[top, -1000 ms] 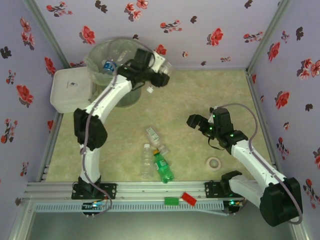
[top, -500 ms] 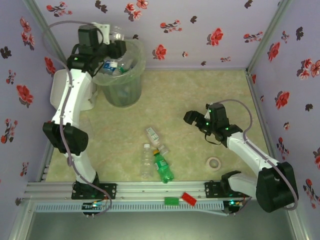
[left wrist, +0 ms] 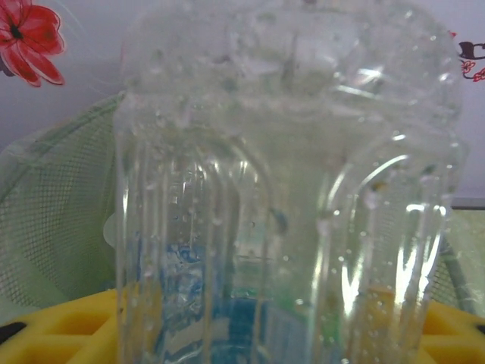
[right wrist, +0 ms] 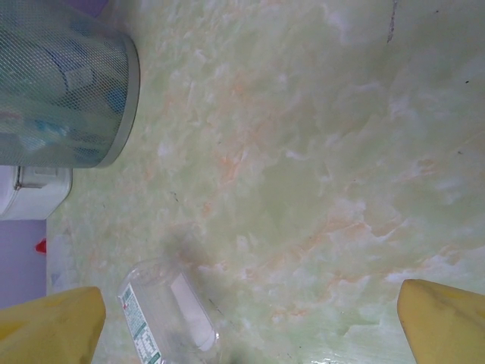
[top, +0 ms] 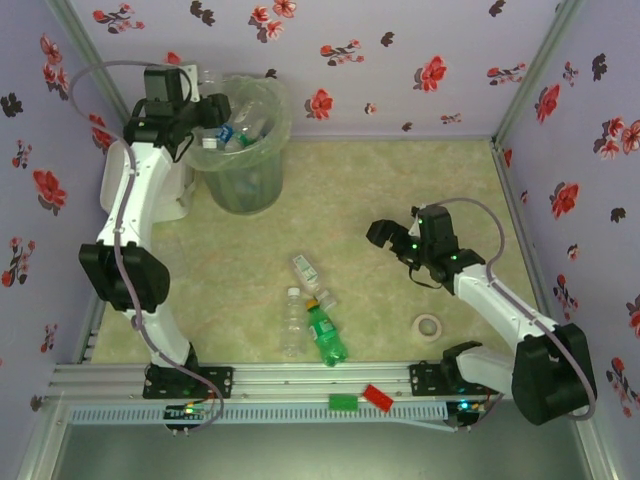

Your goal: Put the plastic bottles in the bin

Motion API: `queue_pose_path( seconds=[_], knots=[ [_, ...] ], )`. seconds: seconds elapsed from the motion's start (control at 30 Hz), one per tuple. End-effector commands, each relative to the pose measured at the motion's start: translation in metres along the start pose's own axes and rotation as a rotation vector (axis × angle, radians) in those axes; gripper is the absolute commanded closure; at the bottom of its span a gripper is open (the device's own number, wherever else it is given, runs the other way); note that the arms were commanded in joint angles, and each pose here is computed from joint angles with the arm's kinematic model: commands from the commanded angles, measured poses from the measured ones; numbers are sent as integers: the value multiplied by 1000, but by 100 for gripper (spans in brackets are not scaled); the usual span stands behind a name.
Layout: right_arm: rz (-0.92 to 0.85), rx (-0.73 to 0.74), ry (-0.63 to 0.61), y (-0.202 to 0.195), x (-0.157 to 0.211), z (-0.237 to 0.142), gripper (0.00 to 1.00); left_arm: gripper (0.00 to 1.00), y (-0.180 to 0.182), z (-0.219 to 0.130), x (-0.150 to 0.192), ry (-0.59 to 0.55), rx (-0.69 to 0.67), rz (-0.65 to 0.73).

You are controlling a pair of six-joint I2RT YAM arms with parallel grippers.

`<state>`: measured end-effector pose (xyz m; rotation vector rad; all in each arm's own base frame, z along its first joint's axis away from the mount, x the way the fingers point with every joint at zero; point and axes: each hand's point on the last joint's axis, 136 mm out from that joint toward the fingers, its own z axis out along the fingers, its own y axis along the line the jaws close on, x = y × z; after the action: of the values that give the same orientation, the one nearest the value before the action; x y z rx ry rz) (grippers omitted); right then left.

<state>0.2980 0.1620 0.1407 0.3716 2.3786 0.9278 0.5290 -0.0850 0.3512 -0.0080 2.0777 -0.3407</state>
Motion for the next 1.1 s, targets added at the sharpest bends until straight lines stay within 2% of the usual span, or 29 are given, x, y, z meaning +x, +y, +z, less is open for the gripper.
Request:
queue_pose_path(
  seconds=[0.0,0.03,0.2,0.33,0.5,0.67,0.8,1.07],
  knots=[
    [-6,-2,-37,3,-2,-7,0,7,3,9,0,32,-13,-39],
    [-18,5,-37,4,-2,-8,0,0,1,7,-2,34,-10,-46],
    [-169,47,1,18,5,-4,0,0,-8,-17,-25,-38,15,-32],
    [-304,44,100,40,19,13,0,0,-21,-49,-37,-115,60,-46],
    [-538,-30,252,78,56,36,0,0,-39,-95,-31,-224,147,-85],
    [-711,-34,403,93,96,51,0,0,-48,-133,1,-310,227,-170],
    [-789,16,462,90,114,66,1,0,-51,-145,41,-316,280,-257],
    [-868,114,513,82,134,102,0,0,-27,-123,155,-170,235,-382]
  ],
)
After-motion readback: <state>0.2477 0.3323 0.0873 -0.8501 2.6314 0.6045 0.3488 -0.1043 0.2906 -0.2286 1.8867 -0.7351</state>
